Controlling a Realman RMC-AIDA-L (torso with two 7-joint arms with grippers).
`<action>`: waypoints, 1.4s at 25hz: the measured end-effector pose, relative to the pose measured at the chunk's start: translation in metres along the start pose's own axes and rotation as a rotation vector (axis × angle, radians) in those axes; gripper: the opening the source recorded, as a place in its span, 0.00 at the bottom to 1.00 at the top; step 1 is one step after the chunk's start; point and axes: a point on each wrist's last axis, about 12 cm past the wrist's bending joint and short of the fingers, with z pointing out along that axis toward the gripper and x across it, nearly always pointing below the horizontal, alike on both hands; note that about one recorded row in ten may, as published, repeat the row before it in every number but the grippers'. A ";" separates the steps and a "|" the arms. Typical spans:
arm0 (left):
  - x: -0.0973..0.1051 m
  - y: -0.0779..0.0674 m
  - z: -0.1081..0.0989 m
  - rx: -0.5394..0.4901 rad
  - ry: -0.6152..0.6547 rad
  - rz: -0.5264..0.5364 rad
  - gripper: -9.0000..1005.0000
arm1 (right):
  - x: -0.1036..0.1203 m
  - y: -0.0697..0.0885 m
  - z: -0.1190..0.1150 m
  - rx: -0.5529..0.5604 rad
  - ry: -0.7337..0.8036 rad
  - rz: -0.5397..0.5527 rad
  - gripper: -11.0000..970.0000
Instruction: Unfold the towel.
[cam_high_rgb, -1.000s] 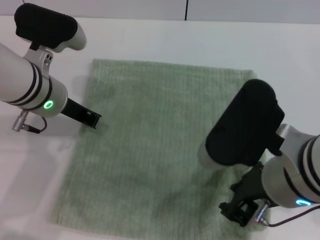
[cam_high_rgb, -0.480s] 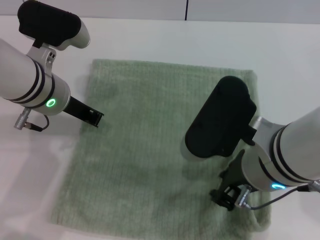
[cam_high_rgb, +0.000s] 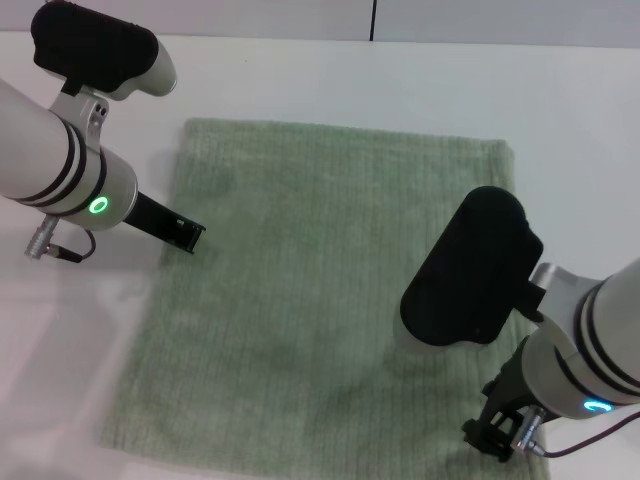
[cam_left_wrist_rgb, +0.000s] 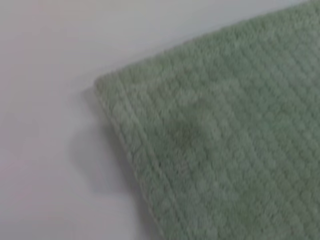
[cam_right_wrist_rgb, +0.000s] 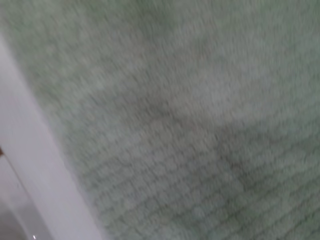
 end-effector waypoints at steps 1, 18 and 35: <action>0.000 0.000 0.000 0.000 0.000 0.000 0.01 | 0.000 0.000 0.000 0.000 0.000 0.000 0.40; 0.029 0.058 -0.118 -0.465 -0.955 -0.143 0.02 | 0.012 -0.083 -0.052 0.390 -0.708 0.226 0.40; 0.192 0.074 -0.020 -0.716 -1.425 -0.288 0.22 | 0.082 -0.120 0.046 0.895 -1.462 0.412 0.43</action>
